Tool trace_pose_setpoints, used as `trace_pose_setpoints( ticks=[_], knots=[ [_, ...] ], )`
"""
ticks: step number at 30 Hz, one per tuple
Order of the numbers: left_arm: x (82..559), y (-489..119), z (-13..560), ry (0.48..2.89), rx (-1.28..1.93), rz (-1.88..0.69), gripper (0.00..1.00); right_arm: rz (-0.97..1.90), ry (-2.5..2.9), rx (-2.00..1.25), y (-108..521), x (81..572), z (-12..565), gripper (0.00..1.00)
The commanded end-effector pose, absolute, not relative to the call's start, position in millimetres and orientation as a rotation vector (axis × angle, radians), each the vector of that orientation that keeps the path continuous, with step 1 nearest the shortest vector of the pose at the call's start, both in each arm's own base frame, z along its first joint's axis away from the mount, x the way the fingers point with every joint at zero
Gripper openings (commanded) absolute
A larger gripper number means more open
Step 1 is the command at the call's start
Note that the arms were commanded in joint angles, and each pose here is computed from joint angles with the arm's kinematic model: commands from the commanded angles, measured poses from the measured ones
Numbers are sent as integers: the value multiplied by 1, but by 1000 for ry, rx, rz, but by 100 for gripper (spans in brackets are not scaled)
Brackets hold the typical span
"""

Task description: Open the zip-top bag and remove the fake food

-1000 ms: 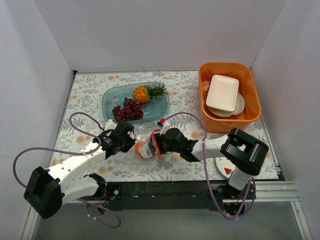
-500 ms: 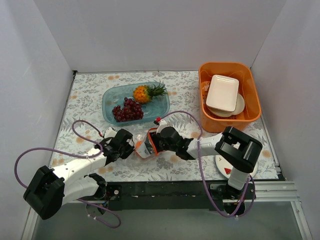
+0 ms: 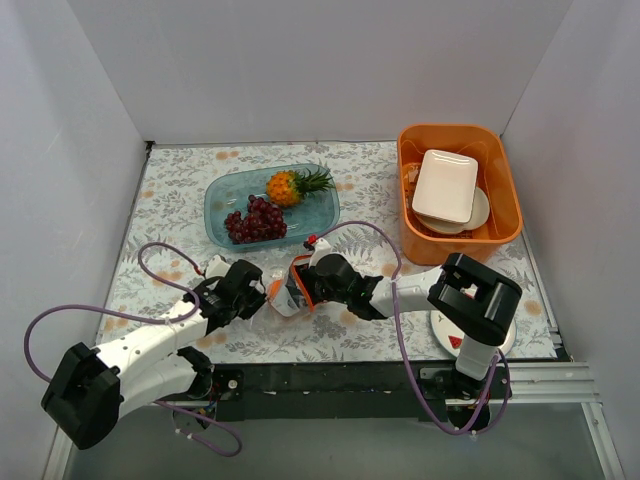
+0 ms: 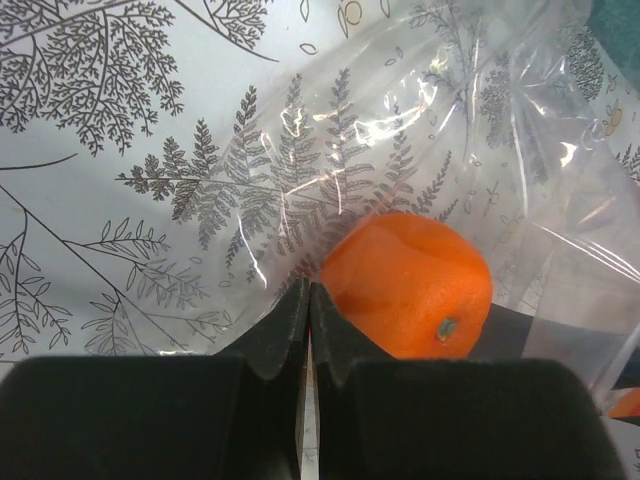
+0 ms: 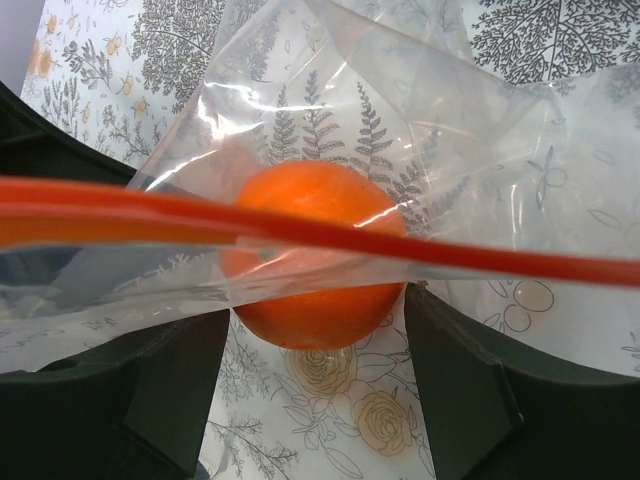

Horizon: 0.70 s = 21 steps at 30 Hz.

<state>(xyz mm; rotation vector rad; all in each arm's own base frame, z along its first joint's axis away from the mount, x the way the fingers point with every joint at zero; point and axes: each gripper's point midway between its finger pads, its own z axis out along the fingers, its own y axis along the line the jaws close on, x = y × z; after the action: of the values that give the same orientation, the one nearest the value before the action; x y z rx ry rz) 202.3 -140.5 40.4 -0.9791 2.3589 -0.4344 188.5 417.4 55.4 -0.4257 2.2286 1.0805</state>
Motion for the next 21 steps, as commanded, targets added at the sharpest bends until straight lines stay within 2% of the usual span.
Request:
trace_pose_setpoints(
  ticks=[1,12,21],
  knots=[
    [212,-134,66,2296,-955,-404,0,1055,2166,-427,422,199,74,79],
    [237,-144,91,2214,-924,-450,0,1082,2131,-422,422,199,89,80],
    [245,-156,67,2249,-908,-472,0,1066,2137,-456,433,203,84,80]
  ],
)
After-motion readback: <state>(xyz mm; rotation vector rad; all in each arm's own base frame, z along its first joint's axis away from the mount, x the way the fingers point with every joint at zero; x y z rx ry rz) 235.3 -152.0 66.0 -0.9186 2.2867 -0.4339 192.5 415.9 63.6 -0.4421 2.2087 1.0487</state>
